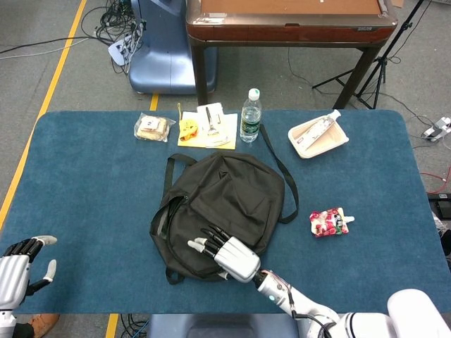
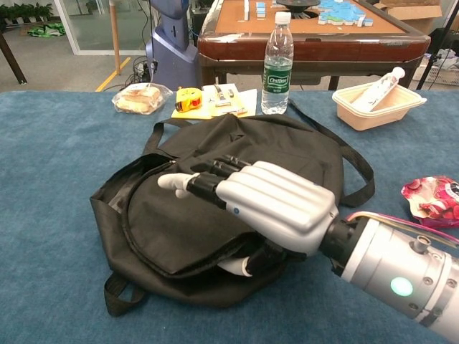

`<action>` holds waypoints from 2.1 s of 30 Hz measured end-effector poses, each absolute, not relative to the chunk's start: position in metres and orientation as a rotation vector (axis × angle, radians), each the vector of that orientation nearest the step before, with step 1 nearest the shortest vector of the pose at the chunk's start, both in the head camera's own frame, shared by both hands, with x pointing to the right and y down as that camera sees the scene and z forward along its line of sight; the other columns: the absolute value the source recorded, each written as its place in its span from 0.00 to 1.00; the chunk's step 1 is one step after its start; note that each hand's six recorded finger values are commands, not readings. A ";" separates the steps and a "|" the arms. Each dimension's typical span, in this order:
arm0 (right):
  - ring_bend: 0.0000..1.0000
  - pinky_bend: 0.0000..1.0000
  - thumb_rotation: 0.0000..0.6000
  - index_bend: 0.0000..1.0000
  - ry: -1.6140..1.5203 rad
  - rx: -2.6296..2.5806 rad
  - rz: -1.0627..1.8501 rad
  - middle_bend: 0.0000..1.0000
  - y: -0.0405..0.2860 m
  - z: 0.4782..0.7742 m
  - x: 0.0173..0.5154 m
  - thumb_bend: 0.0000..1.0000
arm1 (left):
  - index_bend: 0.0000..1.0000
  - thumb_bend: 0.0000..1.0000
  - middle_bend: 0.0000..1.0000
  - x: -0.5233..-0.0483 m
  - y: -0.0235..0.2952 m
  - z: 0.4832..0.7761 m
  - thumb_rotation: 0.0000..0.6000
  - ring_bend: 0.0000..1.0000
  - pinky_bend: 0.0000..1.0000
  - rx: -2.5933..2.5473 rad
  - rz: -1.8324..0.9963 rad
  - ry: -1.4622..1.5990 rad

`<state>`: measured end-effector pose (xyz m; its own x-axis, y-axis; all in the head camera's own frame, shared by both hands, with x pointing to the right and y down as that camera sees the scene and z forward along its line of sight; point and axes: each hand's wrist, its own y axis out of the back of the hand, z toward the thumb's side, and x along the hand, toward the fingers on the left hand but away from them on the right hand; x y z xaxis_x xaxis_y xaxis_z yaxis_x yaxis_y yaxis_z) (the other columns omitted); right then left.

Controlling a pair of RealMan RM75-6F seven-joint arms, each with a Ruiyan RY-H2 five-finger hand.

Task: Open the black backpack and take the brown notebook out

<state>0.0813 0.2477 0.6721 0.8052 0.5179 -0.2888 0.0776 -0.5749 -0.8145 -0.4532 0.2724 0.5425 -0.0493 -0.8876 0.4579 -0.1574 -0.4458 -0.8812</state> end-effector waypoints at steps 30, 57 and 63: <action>0.41 0.29 1.00 0.77 -0.576 -2.030 0.858 0.55 0.185 0.663 0.138 0.80 | 0.31 0.40 0.30 -0.417 0.224 0.545 1.00 0.28 0.26 -1.771 -1.384 0.934; 0.41 0.31 1.00 0.77 -0.803 -1.922 0.984 0.54 0.132 0.660 0.182 0.82 | 0.45 0.40 0.47 -0.251 0.189 0.568 1.00 0.45 0.45 -2.310 -0.677 0.495; 0.41 0.32 1.00 0.77 -0.820 -1.938 0.987 0.53 0.131 0.660 0.175 0.83 | 0.46 0.40 0.47 -0.232 0.186 0.592 1.00 0.45 0.46 -2.338 -0.646 0.419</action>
